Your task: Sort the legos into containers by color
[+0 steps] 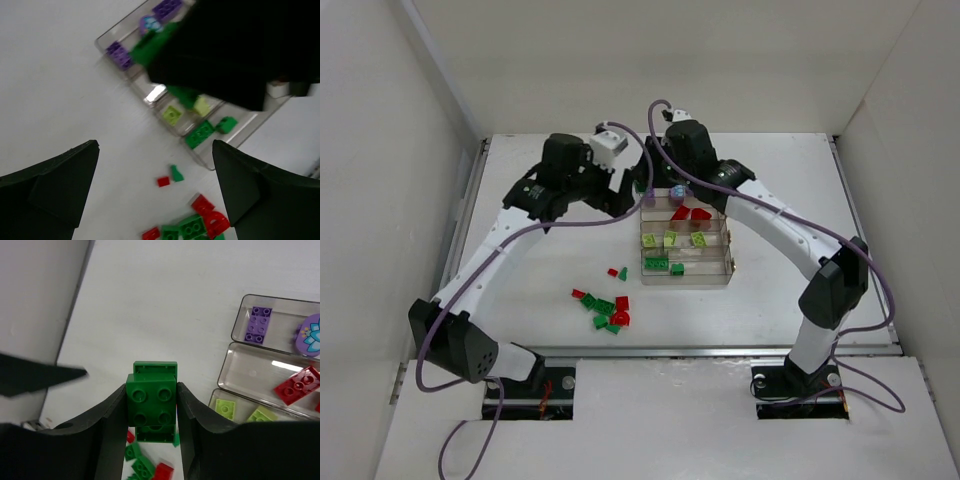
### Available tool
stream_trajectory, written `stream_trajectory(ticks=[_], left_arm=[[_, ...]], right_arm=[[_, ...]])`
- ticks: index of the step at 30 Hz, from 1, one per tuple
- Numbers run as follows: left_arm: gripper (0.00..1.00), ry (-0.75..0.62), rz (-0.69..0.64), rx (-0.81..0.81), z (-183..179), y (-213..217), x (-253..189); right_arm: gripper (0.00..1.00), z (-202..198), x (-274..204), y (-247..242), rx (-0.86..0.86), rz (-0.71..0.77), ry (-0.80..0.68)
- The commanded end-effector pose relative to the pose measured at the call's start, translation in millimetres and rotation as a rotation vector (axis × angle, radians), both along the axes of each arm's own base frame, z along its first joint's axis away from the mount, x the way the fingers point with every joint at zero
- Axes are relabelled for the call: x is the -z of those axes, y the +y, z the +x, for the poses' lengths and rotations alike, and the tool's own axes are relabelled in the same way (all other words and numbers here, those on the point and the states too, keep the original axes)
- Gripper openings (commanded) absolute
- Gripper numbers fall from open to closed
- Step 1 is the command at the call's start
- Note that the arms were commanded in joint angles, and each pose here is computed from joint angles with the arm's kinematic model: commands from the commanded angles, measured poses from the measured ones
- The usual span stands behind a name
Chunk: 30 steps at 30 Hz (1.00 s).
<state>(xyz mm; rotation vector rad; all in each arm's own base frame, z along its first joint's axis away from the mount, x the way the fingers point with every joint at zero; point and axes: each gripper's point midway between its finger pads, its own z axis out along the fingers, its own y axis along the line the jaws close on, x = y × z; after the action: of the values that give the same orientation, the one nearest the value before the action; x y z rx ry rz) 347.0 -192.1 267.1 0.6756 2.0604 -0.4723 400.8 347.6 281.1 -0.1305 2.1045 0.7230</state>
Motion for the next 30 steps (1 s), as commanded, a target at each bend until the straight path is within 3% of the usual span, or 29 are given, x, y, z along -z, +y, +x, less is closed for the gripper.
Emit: stream_trajectory(ticks=[1,7,11,16,21,26,30], left_arm=[[0.96,-0.068,-0.152,0.093,-17,-43,-40],[0.96,0.051,-0.315,-0.090,-11,-51,-36],[0.90,0.127,-0.380,-0.157,-5,-57,-34],[0.80,0.112,-0.395,-0.172,3,-60,-38],[0.53,0.148,-0.358,-0.205,9,-58,-20],[0.50,0.163,-0.342,-0.217,10,-57,-15],[0.40,0.155,-0.348,-0.215,11,-57,-19]], right_arm=[[0.00,4,-62,-4,0.117,0.195,-0.081],[0.00,0,-62,-5,0.138,0.255,-0.057],[0.00,-2,-51,-5,0.135,0.247,-0.031],[0.00,-13,-48,-2,0.115,0.270,-0.014],[0.00,-21,-47,3,0.100,0.299,0.011],[0.00,-26,-53,5,0.086,0.299,-0.003],[0.00,-36,-51,13,0.051,0.296,0.012]])
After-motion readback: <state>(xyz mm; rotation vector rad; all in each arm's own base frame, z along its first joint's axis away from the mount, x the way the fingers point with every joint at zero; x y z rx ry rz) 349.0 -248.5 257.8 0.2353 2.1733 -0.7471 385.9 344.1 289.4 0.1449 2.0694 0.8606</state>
